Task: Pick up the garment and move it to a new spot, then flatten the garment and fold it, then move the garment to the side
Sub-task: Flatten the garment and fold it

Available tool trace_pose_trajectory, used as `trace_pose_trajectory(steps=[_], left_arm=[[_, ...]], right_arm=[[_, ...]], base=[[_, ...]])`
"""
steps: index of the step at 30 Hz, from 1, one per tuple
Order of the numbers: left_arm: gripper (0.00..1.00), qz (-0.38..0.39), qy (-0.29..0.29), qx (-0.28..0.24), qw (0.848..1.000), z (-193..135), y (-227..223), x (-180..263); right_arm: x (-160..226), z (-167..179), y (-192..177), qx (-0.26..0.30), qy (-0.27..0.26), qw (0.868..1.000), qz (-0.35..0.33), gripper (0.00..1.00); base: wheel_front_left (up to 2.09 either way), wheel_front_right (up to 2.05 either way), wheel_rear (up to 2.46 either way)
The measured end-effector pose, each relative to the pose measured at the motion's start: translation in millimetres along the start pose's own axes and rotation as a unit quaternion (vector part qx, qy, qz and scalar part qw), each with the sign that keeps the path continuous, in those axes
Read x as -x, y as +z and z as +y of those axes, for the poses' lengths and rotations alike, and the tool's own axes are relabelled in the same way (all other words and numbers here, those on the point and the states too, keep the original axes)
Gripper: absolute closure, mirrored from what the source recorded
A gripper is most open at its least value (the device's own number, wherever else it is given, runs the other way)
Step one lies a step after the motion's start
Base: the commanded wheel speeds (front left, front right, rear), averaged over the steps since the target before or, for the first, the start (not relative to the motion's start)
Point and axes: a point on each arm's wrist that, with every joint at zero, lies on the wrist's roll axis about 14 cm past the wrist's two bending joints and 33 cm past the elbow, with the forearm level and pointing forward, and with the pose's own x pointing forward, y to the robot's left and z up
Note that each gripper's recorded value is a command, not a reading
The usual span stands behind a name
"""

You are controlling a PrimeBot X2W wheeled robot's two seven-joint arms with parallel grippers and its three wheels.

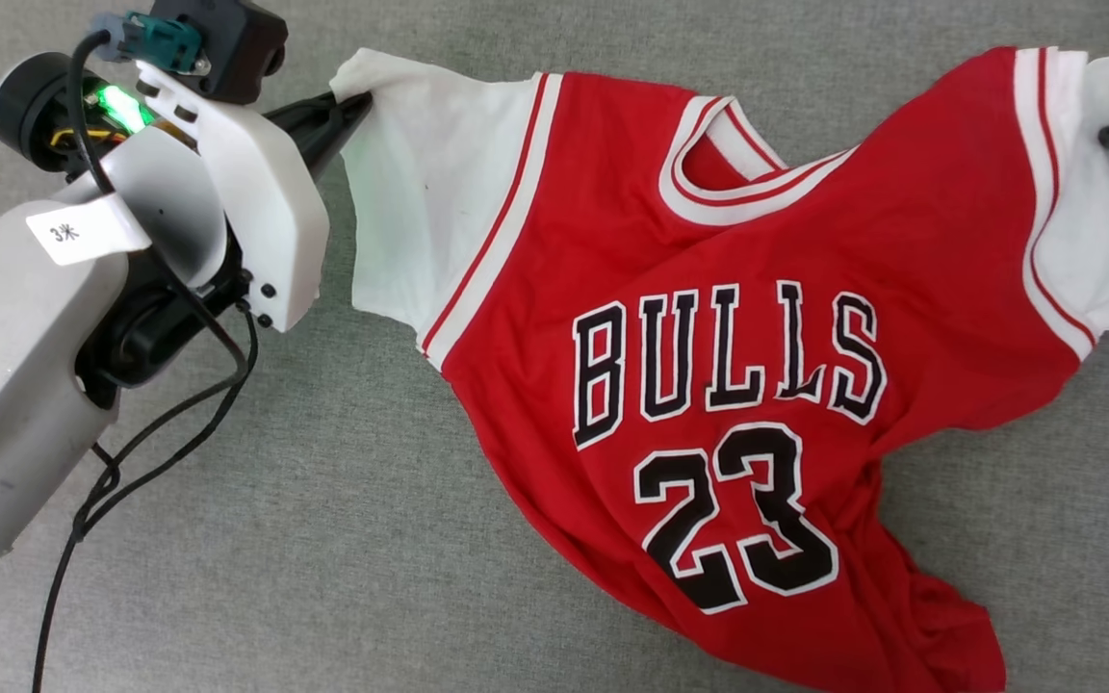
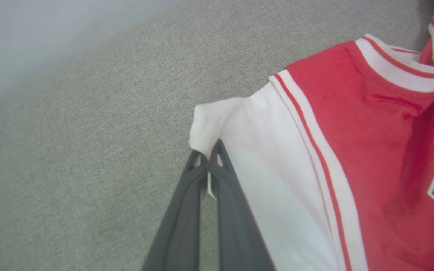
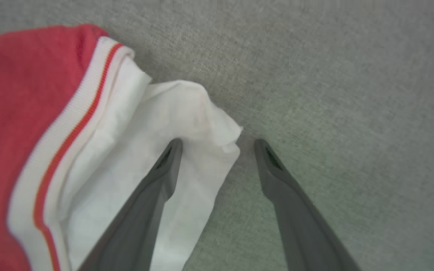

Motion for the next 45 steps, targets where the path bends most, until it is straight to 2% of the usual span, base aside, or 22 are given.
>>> trace_pose_trajectory(steps=[5,6,7,14,21,29,35,40,43,45], left_arm=[[1.00,0.007,-0.001,0.006,1.000,0,-9,-6],[1.00,0.007,-0.001,0.006,1.000,0,-8,-7],[1.00,0.007,0.000,0.005,1.000,1,-8,-7],[1.00,-0.061,0.015,-0.010,0.998,4,35,17],[1.00,-0.150,0.041,-0.035,0.987,9,96,62],[1.00,-0.274,0.055,-0.064,0.958,4,189,112],[1.00,-0.352,0.076,-0.076,0.930,12,255,129],[1.00,-0.398,0.087,-0.089,0.909,16,301,132],[1.00,-0.421,0.095,-0.091,0.897,20,325,133],[1.00,-0.436,0.098,-0.092,0.890,23,340,134]], right_arm=[[-17,2,-11,-0.002,0.007,1.000,0.021,0.00],[-17,2,-12,0.000,0.006,1.000,0.021,0.80],[-16,3,-12,0.001,0.005,1.000,0.018,1.00],[34,1,18,0.001,-0.015,0.995,-0.096,1.00],[118,-12,47,0.021,-0.053,0.974,-0.220,1.00],[211,-21,73,0.052,-0.103,0.935,-0.336,1.00],[255,-35,107,0.073,-0.147,0.902,-0.399,1.00],[292,-55,144,0.080,-0.199,0.863,-0.457,1.00],[303,-62,163,0.082,-0.220,0.846,-0.478,1.00],[315,-65,177,0.086,-0.234,0.830,-0.499,1.00]], base=[[0.00,0.00,0.00],[0.00,0.00,0.00],[0.00,0.00,0.00],[0.00,0.00,0.00],[0.00,0.00,0.00],[0.00,0.00,0.00],[0.00,0.00,0.00],[0.00,0.00,0.00],[0.00,0.00,0.00],[0.00,0.00,0.00]])
